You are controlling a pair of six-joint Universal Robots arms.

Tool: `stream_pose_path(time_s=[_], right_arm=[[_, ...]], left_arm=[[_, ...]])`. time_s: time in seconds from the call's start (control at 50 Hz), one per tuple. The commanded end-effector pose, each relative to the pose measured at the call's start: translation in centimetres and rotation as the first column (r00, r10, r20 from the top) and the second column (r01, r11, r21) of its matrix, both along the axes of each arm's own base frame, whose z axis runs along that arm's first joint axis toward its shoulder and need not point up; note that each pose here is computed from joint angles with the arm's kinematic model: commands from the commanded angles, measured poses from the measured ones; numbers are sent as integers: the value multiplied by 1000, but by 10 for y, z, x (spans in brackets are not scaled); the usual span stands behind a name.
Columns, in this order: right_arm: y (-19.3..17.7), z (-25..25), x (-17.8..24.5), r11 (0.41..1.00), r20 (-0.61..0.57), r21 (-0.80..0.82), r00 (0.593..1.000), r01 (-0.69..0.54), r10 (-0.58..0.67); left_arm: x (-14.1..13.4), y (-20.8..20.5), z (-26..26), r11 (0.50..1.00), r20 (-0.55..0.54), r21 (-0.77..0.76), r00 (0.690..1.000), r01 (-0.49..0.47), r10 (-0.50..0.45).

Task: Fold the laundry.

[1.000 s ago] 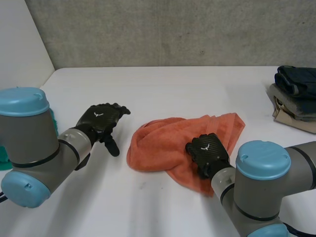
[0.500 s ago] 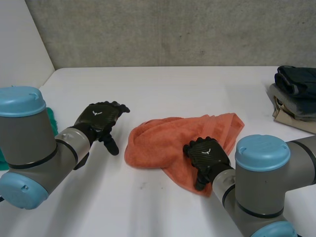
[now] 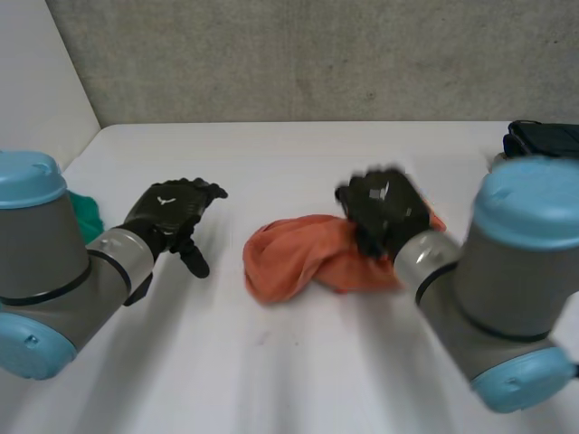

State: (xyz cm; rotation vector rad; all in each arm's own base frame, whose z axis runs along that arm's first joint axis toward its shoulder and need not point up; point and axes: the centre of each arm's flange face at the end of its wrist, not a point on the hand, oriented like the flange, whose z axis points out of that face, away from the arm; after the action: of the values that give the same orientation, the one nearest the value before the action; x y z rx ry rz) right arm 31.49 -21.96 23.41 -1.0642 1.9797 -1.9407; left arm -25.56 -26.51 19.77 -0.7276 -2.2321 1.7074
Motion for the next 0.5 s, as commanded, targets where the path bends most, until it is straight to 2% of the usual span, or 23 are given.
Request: stream_pose_path(time_s=[0.02,0.1,0.18,0.24,0.32,0.4,0.5], right_arm=[[18,80,-3,989,55,-135,996,-67,75],[25,105,-5,981,88,-183,993,-67,84],[34,127,-11,971,116,-229,989,-63,92],[37,133,-13,969,123,-241,988,-63,95],[38,132,-14,971,125,-232,988,-60,91],[37,133,-16,978,149,-204,985,-52,84],[45,143,-24,976,175,-212,981,-45,83]], left_arm=[[7,-5,-8,1000,-5,31,1000,3,-3],[-5,-1,-17,993,-61,79,995,83,-79],[-26,-1,-25,978,-195,146,974,148,-118],[-38,-2,-29,969,-260,184,959,167,-116],[-59,-7,-35,947,-381,259,921,190,-81],[-70,-13,-32,940,-455,273,888,206,-63],[-85,-14,-39,930,-498,282,864,236,-68]])
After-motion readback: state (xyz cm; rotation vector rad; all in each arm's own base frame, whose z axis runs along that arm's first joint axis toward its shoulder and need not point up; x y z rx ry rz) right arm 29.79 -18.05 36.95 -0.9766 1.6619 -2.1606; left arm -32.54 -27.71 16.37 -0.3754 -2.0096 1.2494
